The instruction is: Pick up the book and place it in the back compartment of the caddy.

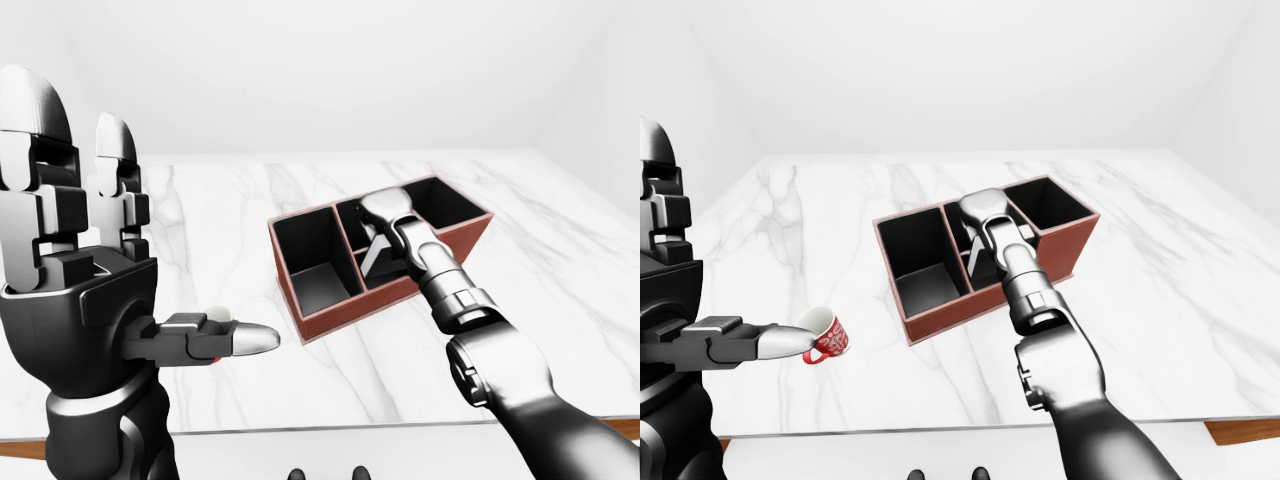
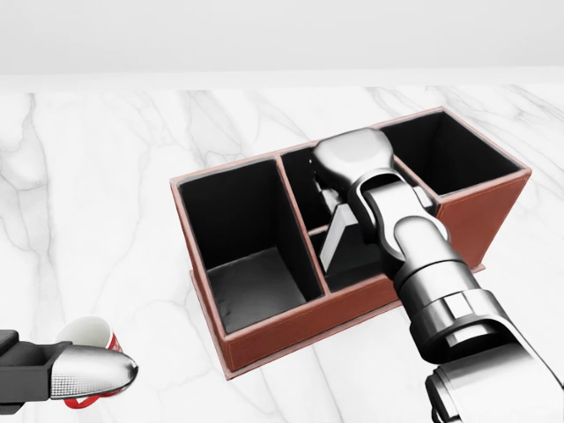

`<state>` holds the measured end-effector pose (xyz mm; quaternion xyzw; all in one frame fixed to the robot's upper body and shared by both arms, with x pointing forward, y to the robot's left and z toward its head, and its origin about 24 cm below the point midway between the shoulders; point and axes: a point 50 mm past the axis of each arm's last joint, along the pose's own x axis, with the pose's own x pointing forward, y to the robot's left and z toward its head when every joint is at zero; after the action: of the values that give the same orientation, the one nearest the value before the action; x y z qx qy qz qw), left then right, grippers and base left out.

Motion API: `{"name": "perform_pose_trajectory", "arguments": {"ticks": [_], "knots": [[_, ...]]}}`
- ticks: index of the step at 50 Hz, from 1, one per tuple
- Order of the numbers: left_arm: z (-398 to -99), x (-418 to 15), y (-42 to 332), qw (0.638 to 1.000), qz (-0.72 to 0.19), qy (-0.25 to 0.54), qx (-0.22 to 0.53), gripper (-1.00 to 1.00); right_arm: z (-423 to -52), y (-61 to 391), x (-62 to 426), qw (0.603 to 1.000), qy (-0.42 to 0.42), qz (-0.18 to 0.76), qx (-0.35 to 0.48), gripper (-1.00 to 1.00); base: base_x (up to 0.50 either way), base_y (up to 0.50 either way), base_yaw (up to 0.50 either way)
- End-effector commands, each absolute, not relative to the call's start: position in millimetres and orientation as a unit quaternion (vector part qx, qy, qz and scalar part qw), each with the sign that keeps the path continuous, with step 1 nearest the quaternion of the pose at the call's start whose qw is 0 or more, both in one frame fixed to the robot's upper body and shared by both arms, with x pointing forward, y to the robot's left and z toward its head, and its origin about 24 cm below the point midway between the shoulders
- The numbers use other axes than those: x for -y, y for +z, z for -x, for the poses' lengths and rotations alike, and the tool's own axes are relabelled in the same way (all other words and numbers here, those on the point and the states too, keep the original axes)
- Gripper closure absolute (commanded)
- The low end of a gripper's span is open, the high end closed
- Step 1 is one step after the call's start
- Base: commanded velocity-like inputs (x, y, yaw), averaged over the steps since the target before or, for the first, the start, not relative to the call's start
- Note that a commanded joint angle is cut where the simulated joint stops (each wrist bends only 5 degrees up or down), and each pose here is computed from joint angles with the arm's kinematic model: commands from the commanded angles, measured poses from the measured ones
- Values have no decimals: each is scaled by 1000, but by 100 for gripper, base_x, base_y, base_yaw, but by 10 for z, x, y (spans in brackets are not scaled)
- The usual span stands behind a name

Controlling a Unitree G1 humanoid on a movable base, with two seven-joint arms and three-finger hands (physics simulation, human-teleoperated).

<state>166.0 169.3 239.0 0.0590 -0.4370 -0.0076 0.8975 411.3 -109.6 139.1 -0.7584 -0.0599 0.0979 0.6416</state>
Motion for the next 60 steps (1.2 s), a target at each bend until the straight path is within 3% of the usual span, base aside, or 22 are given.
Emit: {"name": "perform_pose_trajectory", "arguments": {"ticks": [1,47,60], "knots": [[-1660,-1696,2390,897,-60,-7,437,-100,-4125,1401,1105,639,84,761,74,100,0,0,0],[-1619,-1679,2424,892,-60,-10,448,-100,-4141,1327,1165,644,74,758,72,100,0,0,0],[-1603,-1684,2448,888,-60,-9,455,-100,-4154,1340,1159,626,64,773,75,100,0,0,0]]}}
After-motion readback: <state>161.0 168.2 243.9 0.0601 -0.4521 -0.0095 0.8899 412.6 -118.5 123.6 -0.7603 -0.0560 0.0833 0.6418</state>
